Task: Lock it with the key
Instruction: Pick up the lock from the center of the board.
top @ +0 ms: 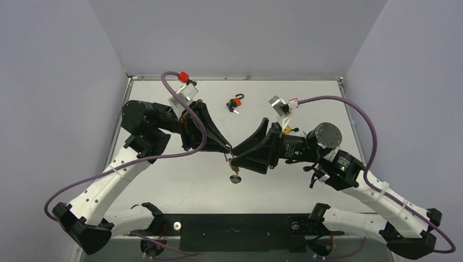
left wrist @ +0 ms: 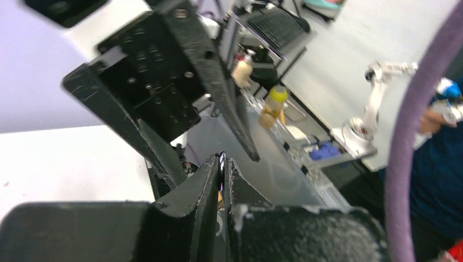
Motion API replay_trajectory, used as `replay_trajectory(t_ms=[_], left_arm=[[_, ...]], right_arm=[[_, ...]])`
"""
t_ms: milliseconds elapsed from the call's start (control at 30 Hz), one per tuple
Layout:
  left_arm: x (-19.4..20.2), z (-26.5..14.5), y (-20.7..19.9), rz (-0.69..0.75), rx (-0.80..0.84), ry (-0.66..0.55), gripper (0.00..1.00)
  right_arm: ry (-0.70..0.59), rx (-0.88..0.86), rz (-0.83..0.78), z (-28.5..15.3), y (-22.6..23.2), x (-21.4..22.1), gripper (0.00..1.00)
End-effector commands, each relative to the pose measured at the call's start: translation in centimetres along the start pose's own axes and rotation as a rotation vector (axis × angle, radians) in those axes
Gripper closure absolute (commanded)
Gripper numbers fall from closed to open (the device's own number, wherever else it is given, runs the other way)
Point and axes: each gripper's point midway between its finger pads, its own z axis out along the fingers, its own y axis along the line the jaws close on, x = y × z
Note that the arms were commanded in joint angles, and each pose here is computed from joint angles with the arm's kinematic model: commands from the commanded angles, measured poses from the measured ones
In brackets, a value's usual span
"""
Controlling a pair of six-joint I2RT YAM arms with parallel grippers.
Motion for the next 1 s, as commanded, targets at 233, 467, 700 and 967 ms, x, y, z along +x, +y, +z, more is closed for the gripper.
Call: replay_trajectory(t_ms=[233, 467, 700, 967], left_arm=[[-5.5, -4.1, 7.4, -0.056, -0.679, -0.263, 1.0], [-8.0, -6.4, 8.2, -0.069, -0.885, -0.413, 1.0], [-9.3, -5.7, 7.5, -0.04, -0.933, -0.43, 1.0], [-10.6, -5.4, 6.9, -0.028, -0.939, -0.458, 1.0]], right_arm=[[-0.449, 0.621, -0.333, -7.9, -8.2, -7.2, 0.19], [-0.514, 0.677, -0.502, -6.8, -9.3, -10.0, 0.19], [-0.533, 0.596, -0.635, -4.1, -8.1, -12.2, 0.19], [-0.49, 0.509, -0.647, -2.5, -7.3, -11.5, 0.26]])
